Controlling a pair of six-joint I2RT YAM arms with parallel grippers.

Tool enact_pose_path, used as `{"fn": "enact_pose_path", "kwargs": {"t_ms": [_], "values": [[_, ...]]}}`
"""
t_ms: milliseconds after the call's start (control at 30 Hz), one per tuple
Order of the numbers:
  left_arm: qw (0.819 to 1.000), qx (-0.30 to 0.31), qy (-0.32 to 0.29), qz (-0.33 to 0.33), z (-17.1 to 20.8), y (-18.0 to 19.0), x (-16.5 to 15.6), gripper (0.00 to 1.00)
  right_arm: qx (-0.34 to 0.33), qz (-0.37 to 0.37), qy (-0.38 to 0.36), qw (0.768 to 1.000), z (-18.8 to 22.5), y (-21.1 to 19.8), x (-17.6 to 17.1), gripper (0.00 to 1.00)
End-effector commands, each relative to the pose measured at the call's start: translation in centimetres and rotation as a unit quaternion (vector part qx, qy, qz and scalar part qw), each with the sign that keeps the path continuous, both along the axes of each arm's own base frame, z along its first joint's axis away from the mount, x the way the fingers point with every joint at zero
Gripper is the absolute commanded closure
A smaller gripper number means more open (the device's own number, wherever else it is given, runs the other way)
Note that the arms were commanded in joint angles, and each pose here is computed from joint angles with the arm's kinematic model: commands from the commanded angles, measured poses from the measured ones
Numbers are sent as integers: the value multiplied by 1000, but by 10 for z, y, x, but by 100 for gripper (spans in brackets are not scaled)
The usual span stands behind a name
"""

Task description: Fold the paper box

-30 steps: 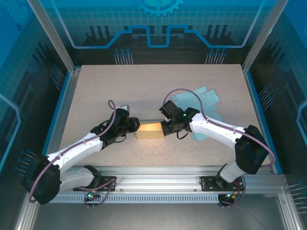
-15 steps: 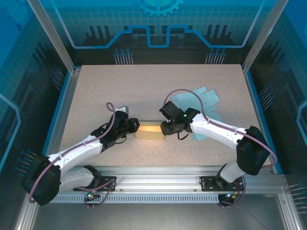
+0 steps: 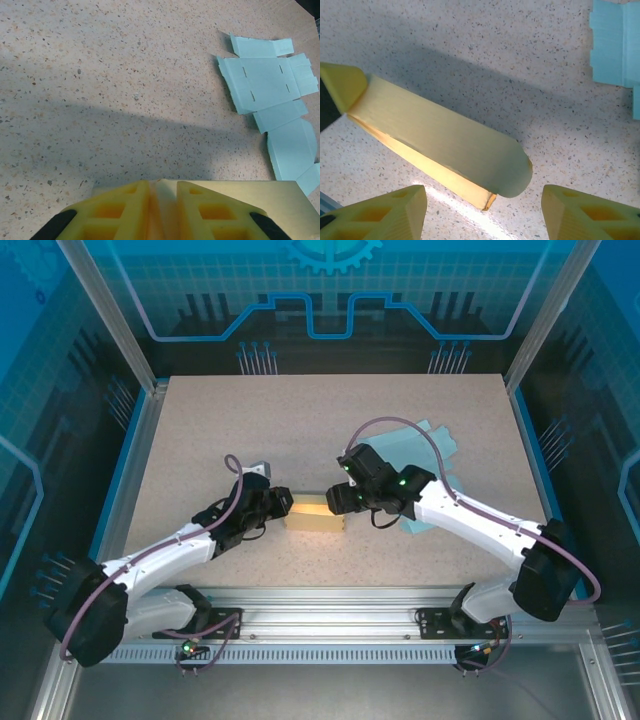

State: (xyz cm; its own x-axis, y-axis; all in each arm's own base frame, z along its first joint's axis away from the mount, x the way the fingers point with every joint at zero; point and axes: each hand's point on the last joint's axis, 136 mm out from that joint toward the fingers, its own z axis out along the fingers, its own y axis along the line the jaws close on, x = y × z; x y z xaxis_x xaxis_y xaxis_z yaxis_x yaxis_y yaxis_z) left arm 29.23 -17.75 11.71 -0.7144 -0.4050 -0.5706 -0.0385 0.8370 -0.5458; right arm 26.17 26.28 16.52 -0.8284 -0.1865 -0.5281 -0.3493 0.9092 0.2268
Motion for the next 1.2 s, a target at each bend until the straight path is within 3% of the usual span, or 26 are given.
{"fn": "enact_pose_path", "kwargs": {"t_ms": [0, 300, 600, 667, 800, 933, 1167], "values": [[998, 35, 55, 1, -33, 10, -19, 76, 19, -5, -6, 1000, 13, 5, 2, 37], [999, 35, 6, -33, 11, 1, -11, 46, -32, 33, -28, 999, 15, -19, -9, 37], [988, 96, -66, -99, 61, 5, -14, 28, -48, 49, -41, 997, 17, -42, -13, 39], [985, 107, -69, -119, 63, 5, -19, 28, -46, 55, -36, 997, 15, -42, -12, 42], [974, 136, -56, -171, 60, 6, -33, 38, -57, 75, -21, 995, 2, -40, -15, 44], [964, 144, -39, -221, 44, 1, -46, 40, -71, 81, -5, 994, -18, -39, -15, 44], [965, 158, -18, -207, 17, -1, -33, 40, -76, 89, 10, 993, -42, -27, -6, 45]]}}
